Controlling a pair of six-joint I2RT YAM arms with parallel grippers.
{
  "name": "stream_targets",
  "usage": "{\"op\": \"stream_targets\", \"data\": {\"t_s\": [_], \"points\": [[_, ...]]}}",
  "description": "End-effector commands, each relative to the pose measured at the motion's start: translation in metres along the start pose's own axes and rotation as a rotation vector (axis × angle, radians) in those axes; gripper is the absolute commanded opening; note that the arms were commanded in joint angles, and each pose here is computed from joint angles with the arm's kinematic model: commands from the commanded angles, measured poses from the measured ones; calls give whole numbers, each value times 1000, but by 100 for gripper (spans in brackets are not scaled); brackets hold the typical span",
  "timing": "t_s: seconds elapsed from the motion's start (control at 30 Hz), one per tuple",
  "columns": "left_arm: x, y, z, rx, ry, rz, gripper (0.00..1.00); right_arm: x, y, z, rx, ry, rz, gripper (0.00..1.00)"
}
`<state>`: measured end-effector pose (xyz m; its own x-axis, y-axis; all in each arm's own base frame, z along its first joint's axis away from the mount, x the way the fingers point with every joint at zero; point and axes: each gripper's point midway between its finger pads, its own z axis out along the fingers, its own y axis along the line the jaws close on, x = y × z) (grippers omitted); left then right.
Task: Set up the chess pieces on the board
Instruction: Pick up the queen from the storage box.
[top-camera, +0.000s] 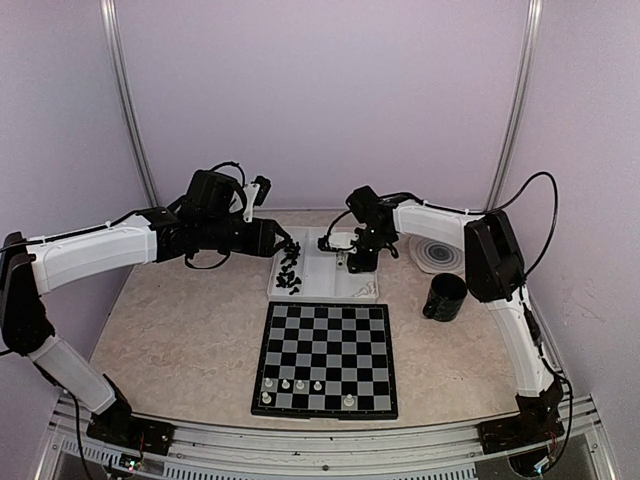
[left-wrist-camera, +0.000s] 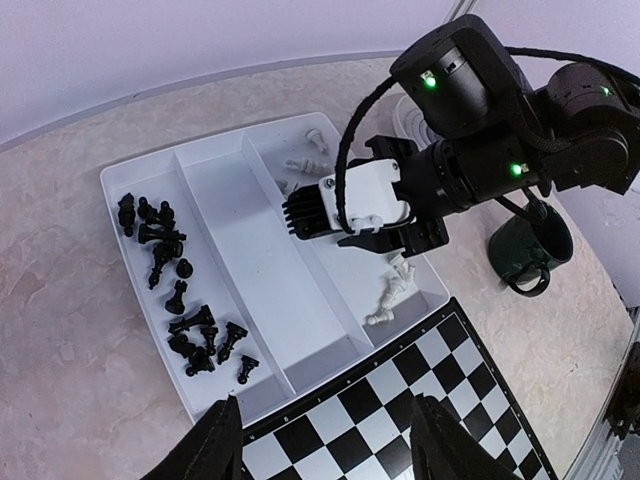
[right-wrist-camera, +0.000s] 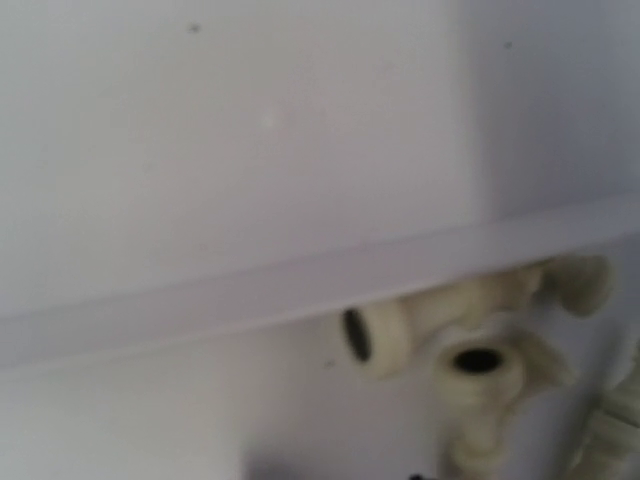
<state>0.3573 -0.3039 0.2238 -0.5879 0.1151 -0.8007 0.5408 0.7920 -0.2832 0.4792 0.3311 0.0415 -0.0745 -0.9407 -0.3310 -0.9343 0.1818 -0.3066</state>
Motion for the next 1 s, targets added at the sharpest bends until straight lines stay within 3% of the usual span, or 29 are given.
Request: {"op": "stream_targets", "data": {"t_s": [0.0, 0.27, 0.63, 0.97], "points": [[-8, -6, -1, 14, -23, 13, 57, -20, -37, -29, 129, -96, 7, 43], [-6, -7, -3, 17, -15, 7, 57, -8, -59, 9, 123, -79, 44, 48], [4, -3, -7, 6, -11, -3, 57, 17, -4, 30, -156, -58, 85, 43], [9, -3, -4, 11, -1, -12, 57, 20, -5, 27, -169, -68, 167, 38]]}}
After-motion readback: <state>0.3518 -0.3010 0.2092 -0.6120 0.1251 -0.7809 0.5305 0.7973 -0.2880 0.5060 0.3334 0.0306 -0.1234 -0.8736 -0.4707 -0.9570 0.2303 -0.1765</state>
